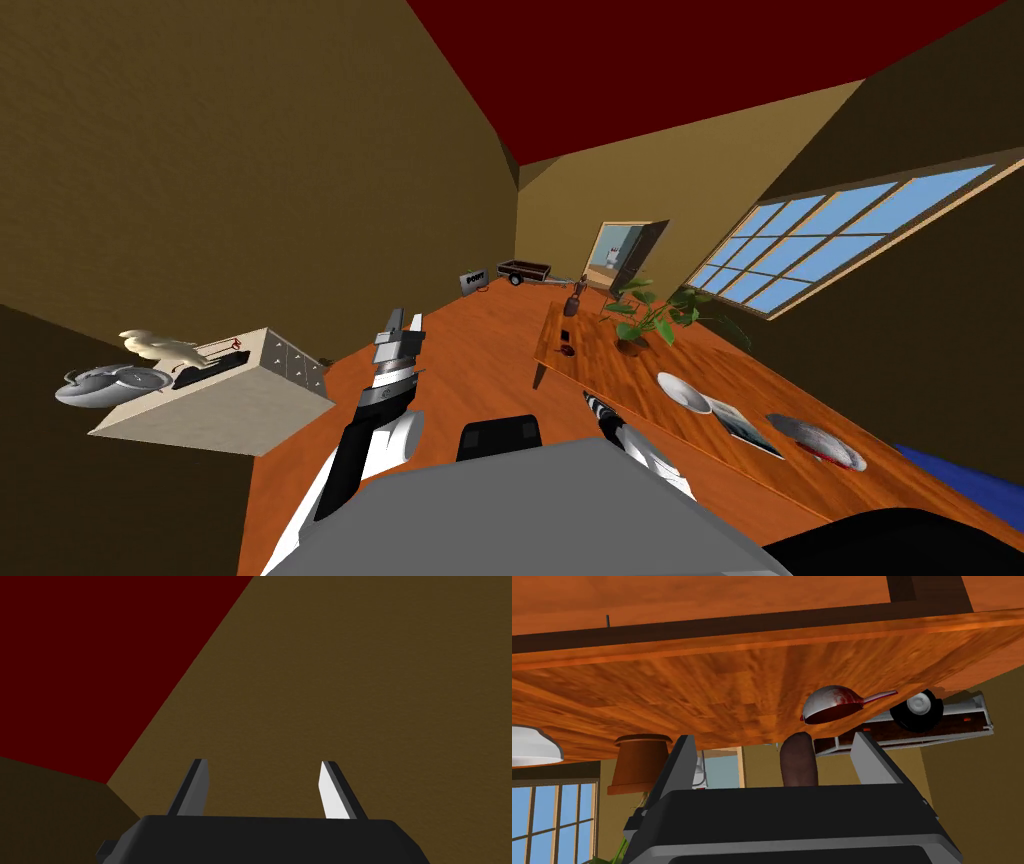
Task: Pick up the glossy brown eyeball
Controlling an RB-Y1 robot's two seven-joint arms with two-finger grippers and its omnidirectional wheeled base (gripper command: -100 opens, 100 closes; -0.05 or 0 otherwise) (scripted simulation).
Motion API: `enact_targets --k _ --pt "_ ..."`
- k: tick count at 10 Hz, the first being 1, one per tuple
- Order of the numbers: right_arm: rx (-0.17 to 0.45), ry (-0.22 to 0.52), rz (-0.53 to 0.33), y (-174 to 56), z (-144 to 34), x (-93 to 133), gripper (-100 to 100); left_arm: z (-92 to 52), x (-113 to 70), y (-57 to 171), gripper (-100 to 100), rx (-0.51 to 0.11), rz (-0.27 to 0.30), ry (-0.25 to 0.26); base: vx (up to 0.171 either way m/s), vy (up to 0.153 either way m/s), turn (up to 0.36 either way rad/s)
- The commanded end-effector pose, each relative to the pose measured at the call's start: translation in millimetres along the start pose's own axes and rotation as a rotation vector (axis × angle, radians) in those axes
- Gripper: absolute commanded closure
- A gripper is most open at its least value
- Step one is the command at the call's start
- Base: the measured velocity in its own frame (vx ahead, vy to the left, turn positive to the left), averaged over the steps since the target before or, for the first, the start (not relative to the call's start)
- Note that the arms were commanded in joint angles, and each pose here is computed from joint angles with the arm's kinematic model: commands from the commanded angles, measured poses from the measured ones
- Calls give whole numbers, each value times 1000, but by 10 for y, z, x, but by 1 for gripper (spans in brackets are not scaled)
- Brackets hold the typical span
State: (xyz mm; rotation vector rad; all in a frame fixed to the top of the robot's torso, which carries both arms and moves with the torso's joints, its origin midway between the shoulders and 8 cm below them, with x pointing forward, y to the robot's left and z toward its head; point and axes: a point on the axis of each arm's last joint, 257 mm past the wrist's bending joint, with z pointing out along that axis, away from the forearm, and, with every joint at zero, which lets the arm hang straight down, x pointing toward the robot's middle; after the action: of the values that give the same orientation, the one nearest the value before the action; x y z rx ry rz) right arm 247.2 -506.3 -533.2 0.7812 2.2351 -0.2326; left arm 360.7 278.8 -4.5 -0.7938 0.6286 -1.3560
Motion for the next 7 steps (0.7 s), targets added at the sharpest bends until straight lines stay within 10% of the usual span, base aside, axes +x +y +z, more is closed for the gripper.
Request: enact_targets --k 1,7 --pt "48 13 -39 -207 25 38 -100 0 0 0 0 0 0 0 39 -10 159" --pt "287 79 -334 -1197 -95 333 -100 -1 -1 0 0 0 0 0 87 -23 253"
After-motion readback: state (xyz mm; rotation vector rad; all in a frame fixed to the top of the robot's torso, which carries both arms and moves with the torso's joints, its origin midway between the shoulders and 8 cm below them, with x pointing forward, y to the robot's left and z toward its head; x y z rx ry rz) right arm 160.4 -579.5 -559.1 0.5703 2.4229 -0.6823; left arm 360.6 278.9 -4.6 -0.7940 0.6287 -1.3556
